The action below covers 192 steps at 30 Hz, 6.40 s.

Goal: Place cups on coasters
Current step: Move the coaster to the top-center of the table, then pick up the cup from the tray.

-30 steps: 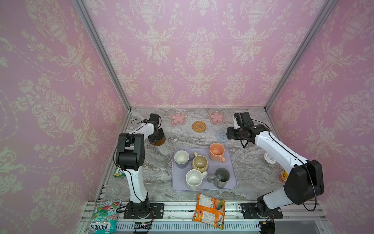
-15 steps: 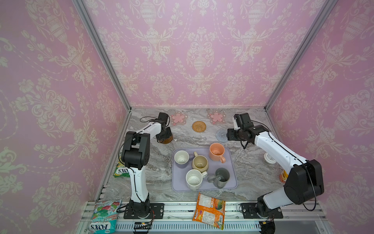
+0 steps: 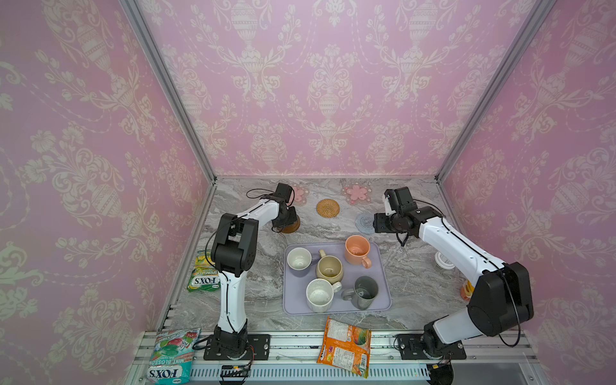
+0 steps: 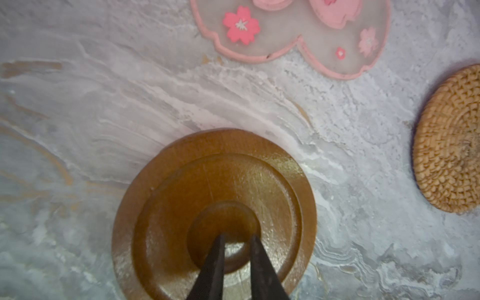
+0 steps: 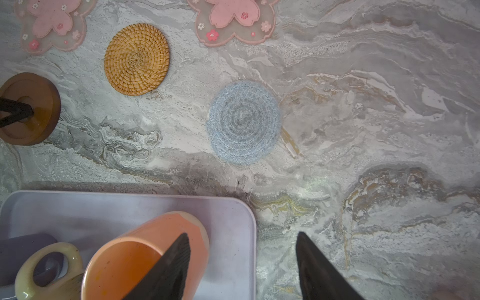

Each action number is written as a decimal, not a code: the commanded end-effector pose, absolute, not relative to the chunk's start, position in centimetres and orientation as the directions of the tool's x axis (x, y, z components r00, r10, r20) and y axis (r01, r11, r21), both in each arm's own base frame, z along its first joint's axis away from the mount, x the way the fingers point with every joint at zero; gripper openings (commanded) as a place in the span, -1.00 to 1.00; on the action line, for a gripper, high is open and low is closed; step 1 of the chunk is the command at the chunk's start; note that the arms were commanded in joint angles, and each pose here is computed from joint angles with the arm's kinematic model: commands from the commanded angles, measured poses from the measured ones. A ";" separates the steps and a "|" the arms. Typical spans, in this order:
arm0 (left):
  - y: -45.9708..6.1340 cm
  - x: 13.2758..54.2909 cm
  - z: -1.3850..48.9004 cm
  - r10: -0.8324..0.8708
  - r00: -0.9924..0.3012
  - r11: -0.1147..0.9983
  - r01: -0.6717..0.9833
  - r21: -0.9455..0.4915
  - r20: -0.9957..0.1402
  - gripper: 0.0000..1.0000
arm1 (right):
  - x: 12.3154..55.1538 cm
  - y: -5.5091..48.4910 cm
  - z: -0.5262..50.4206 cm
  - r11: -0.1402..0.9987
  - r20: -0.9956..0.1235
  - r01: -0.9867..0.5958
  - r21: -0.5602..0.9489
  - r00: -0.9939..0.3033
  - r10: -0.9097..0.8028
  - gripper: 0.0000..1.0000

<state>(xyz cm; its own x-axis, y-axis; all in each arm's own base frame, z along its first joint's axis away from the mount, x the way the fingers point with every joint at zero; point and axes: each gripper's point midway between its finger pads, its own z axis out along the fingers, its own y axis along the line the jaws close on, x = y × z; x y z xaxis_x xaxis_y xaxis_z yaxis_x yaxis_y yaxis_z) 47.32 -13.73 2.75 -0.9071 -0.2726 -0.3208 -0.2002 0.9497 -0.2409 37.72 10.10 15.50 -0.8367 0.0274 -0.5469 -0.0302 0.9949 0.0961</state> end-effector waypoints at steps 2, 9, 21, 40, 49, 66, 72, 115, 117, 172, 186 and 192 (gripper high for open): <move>-16.3 43.9 -2.0 -0.252 -0.955 0.947 -0.211 -0.242 -0.153 -0.58 | 37.3 10.0 15.0 0.994 -0.529 -0.035 0.104 -0.848 0.026 0.33; -16.6 44.1 -1.9 -0.251 -0.955 0.949 -0.210 -0.234 -0.158 -0.57 | 37.3 9.8 15.1 0.995 -0.532 -0.039 0.092 -0.847 0.016 0.34; -15.3 42.5 -2.0 -0.236 -0.961 0.962 -0.209 -0.178 -0.147 -0.57 | 36.3 9.6 13.6 0.996 -0.502 -0.033 0.088 -0.865 0.016 0.34; -14.9 41.4 -1.1 -0.238 -0.960 0.961 -0.211 -0.177 -0.149 -0.57 | 36.0 9.5 13.8 0.995 -0.507 -0.023 0.101 -0.861 0.031 0.34; -14.6 40.7 -1.3 -0.231 -0.962 0.964 -0.205 -0.169 -0.147 -0.57 | 36.1 9.9 13.9 0.992 -0.505 -0.018 0.126 -0.862 0.048 0.34; -16.7 44.4 2.1 -0.211 -0.952 0.954 -0.152 -0.257 -0.221 -0.53 | 36.0 10.0 14.2 0.991 -0.506 -0.026 0.129 -0.862 0.043 0.35; -16.8 45.4 7.1 -0.185 -0.931 0.956 -0.096 -0.279 -0.314 -0.47 | 36.1 10.2 14.7 0.989 -0.515 -0.038 0.142 -0.856 0.041 0.35; -10.8 36.0 14.7 -0.074 -0.900 0.994 -0.029 -0.110 -0.431 -0.31 | 24.1 14.0 13.9 0.949 -0.412 -0.223 0.221 -0.904 -0.117 0.28; -11.0 36.1 14.7 -0.077 -0.898 0.992 -0.027 -0.121 -0.433 -0.30 | 23.7 14.0 13.4 0.951 -0.398 -0.224 0.214 -0.909 -0.124 0.26; -12.4 37.8 13.7 -0.078 -0.919 0.989 -0.022 -0.149 -0.386 -0.27 | 27.7 16.2 7.5 0.969 -0.347 -0.247 0.011 -0.910 -0.228 -1.00; -12.4 38.0 13.4 -0.071 -0.920 0.990 -0.018 -0.139 -0.386 -0.26 | 29.3 16.2 10.7 0.974 -0.441 -0.225 -0.003 -0.874 -0.203 -1.00; -12.2 38.0 13.0 -0.067 -0.923 0.992 -0.019 -0.128 -0.378 -0.26 | 30.6 15.8 12.6 0.975 -0.480 -0.221 -0.024 -0.853 -0.205 -1.00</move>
